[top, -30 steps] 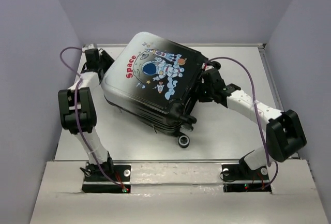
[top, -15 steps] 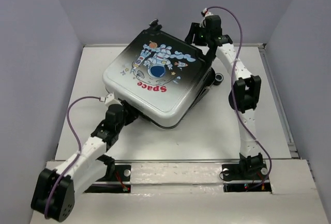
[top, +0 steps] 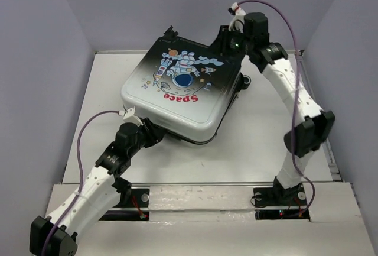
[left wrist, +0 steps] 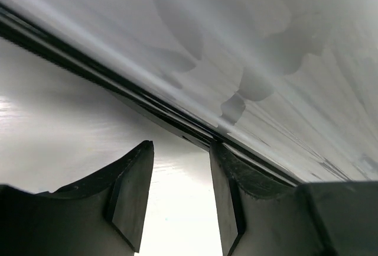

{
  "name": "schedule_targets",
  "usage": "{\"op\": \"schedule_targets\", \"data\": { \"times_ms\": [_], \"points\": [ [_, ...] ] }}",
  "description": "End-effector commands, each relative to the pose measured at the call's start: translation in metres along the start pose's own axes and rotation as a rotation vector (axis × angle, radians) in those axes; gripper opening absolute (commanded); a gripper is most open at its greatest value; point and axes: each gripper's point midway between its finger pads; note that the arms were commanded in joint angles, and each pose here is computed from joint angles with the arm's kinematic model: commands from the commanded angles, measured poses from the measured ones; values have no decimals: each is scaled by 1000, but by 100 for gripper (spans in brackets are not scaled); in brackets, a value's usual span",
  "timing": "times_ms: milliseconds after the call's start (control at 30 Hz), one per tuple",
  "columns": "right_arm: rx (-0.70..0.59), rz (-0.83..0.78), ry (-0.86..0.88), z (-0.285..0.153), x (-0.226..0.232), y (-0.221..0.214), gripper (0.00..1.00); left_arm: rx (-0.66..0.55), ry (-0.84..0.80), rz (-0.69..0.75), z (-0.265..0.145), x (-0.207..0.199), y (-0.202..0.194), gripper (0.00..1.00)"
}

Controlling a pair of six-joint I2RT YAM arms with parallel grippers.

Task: Pack the luggage

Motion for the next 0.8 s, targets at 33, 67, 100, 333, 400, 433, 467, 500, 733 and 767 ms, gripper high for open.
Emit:
{"op": "schedule_targets", "data": {
  "times_ms": [33,67,100,333,400,433,467,500,733,767],
  "points": [
    [-273,-170,0,-122,38,7,15,23,-192,65,-6,-60,17,54],
    [-293,-168,13,-134,42,-9,14,10,-197,65,-5,-64,21,55],
    [-291,-133,20,-143,43,-31,13,4,-202,66,-4,-67,24,55],
    [-194,-33,75,-143,24,-204,20,-152,-206,51,-3,-100,77,58],
    [-187,-42,63,-142,15,-229,39,-177,-204,52,-6,-106,86,59],
    [-173,-46,82,-141,16,-237,45,-221,-174,44,-8,-105,98,59],
    [-156,-47,97,-138,17,-242,49,-232,-177,43,-10,-108,101,59],
    [-143,-51,112,-135,18,-247,51,-239,-175,42,-11,-108,103,60],
    [-172,-83,189,-115,19,-257,51,-158,-122,58,-9,-77,72,54],
    [-141,-70,195,-107,16,-265,51,-153,-116,62,-8,-73,69,54]
  ]
}}
Point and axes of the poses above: each gripper's point midway between its finger pads, its own z axis out along the fingers, its own x axis along the line the jaws close on, y = z × x, and after that the axes turned 5 degrees about -z, right-handed
